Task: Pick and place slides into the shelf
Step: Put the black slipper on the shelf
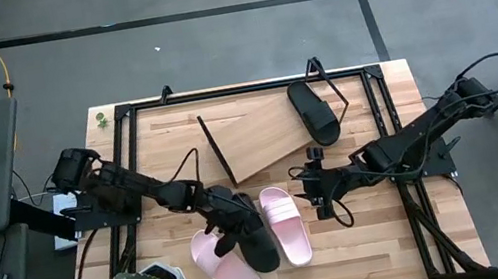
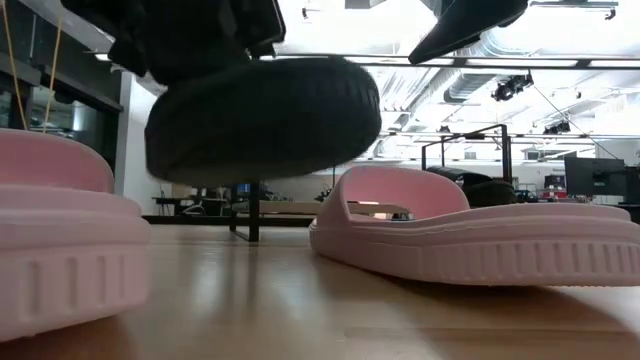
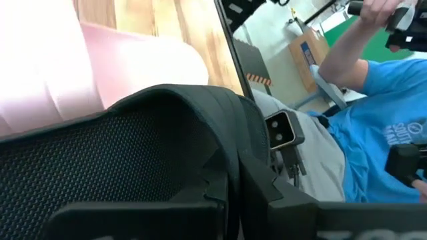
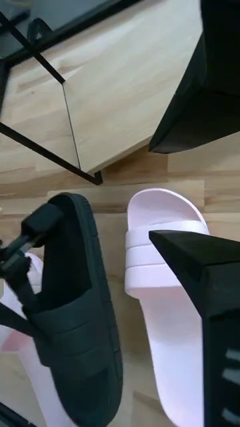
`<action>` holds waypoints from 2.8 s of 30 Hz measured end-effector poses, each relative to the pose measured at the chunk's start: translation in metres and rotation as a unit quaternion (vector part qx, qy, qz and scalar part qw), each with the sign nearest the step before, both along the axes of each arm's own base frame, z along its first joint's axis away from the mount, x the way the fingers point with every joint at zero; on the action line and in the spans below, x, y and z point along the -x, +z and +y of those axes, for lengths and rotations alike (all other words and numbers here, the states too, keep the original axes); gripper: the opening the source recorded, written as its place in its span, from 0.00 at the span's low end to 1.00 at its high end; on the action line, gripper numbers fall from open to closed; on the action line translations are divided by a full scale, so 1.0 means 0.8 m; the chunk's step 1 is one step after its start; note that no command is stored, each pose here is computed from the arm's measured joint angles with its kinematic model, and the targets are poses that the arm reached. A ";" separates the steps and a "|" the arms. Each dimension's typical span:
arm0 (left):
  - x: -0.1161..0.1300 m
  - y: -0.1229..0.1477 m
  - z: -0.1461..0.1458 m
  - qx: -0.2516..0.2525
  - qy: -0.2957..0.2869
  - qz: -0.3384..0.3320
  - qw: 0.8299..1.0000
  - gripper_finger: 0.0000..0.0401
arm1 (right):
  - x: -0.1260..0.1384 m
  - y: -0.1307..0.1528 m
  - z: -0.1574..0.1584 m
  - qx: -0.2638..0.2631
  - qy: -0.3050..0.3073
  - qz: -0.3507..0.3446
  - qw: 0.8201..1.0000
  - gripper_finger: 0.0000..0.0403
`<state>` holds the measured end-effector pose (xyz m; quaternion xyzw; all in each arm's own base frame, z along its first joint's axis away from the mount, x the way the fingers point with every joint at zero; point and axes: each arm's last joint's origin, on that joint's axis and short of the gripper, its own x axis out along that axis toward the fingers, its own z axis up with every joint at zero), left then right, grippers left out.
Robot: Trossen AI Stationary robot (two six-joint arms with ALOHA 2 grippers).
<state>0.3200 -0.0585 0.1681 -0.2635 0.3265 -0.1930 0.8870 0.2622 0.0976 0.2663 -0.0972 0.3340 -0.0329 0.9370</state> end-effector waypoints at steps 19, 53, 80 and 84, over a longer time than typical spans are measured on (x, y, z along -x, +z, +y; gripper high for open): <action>0.026 0.060 0.007 -0.033 0.022 -0.058 0.998 0.04 | 0.027 0.033 0.058 0.212 0.011 -0.070 0.975 0.47; 0.052 0.097 0.012 -0.074 0.029 -0.102 0.992 0.05 | -0.083 0.005 0.197 0.457 0.058 -0.022 0.887 0.47; 0.069 0.115 0.016 -0.084 0.039 -0.112 0.989 0.05 | -0.080 -0.004 0.202 0.405 0.132 -0.008 0.905 0.47; 0.069 0.115 0.016 -0.084 0.040 -0.111 0.989 0.05 | -0.083 0.001 0.205 0.402 0.126 -0.026 0.906 0.47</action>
